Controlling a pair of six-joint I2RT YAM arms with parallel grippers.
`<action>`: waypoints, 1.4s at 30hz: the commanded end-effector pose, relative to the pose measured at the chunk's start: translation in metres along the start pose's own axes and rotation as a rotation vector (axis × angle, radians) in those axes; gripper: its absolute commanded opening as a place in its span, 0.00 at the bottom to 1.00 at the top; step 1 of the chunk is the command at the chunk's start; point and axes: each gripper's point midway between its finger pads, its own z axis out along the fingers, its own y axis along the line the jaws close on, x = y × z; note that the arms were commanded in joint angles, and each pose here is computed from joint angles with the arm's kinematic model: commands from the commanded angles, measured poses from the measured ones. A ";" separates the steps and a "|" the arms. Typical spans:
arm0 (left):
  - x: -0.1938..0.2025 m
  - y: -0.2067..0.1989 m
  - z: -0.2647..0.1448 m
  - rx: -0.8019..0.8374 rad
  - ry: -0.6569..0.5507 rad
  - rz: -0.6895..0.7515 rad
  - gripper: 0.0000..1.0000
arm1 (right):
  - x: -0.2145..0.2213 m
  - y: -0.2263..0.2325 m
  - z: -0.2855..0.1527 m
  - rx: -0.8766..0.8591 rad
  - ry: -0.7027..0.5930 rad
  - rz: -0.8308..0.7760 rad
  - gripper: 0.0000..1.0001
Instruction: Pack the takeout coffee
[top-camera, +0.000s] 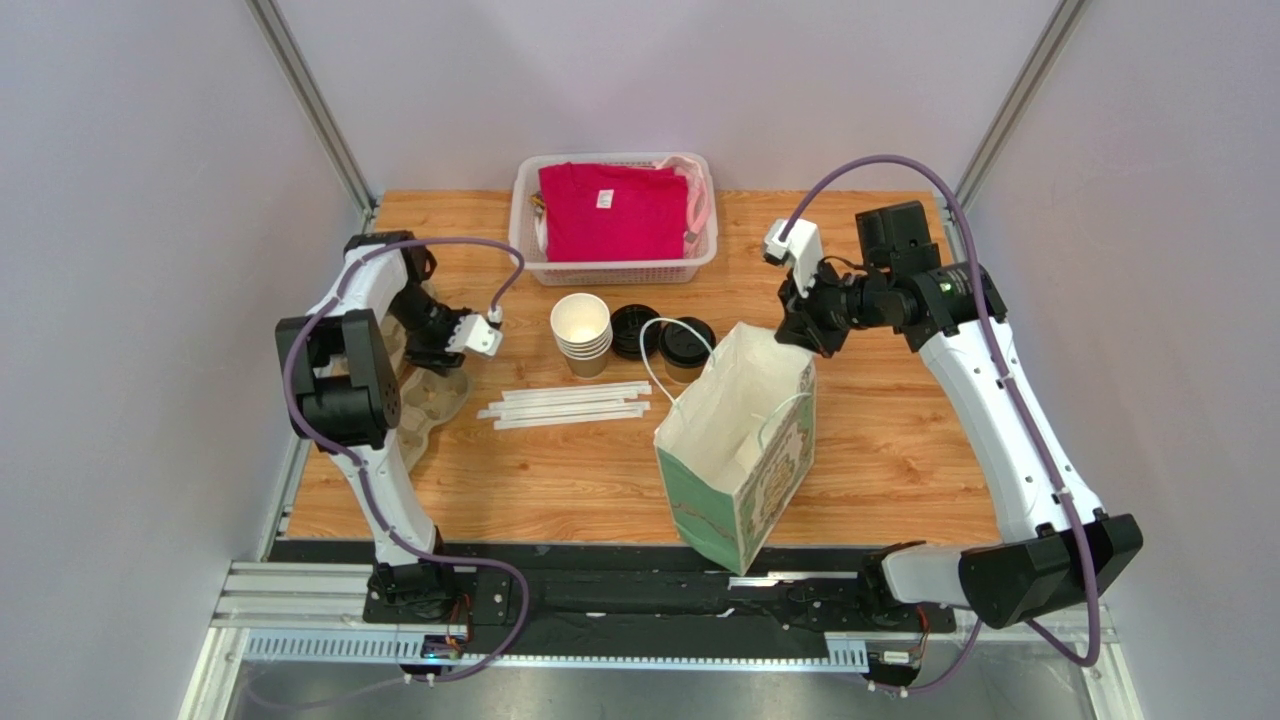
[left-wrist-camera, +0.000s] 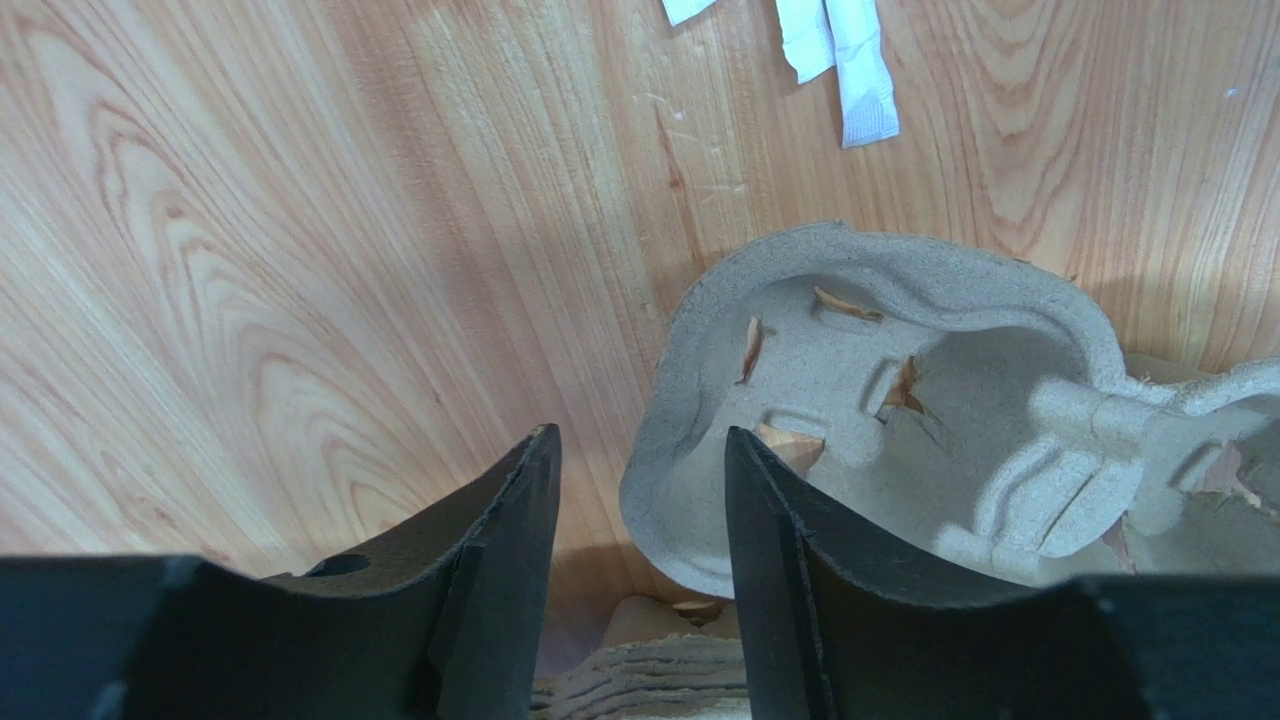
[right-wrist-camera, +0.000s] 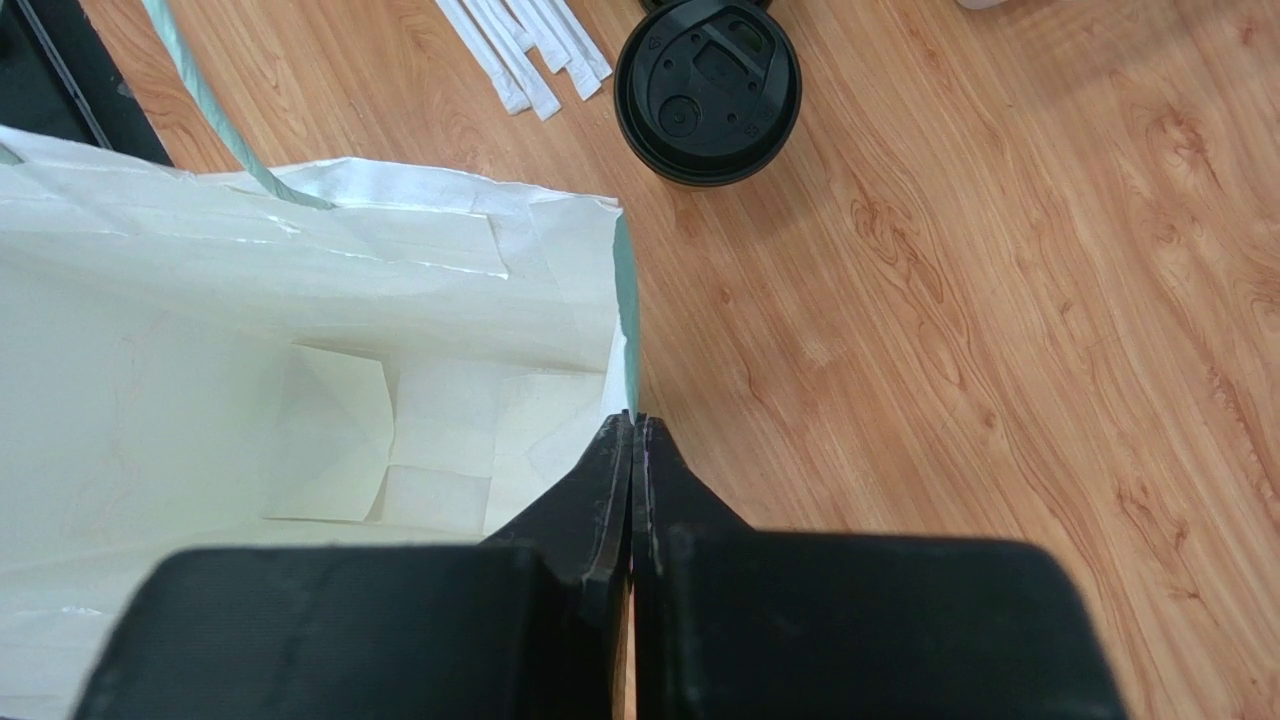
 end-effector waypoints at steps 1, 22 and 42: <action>-0.001 0.003 0.001 -0.004 -0.019 0.046 0.48 | -0.012 -0.003 -0.004 0.010 -0.016 -0.013 0.00; -0.008 -0.010 0.002 0.051 -0.032 0.005 0.43 | -0.012 -0.007 -0.008 0.037 -0.010 -0.035 0.00; -0.088 -0.019 -0.122 -0.236 -0.122 -0.380 0.00 | -0.034 -0.021 -0.026 0.149 -0.075 -0.072 0.00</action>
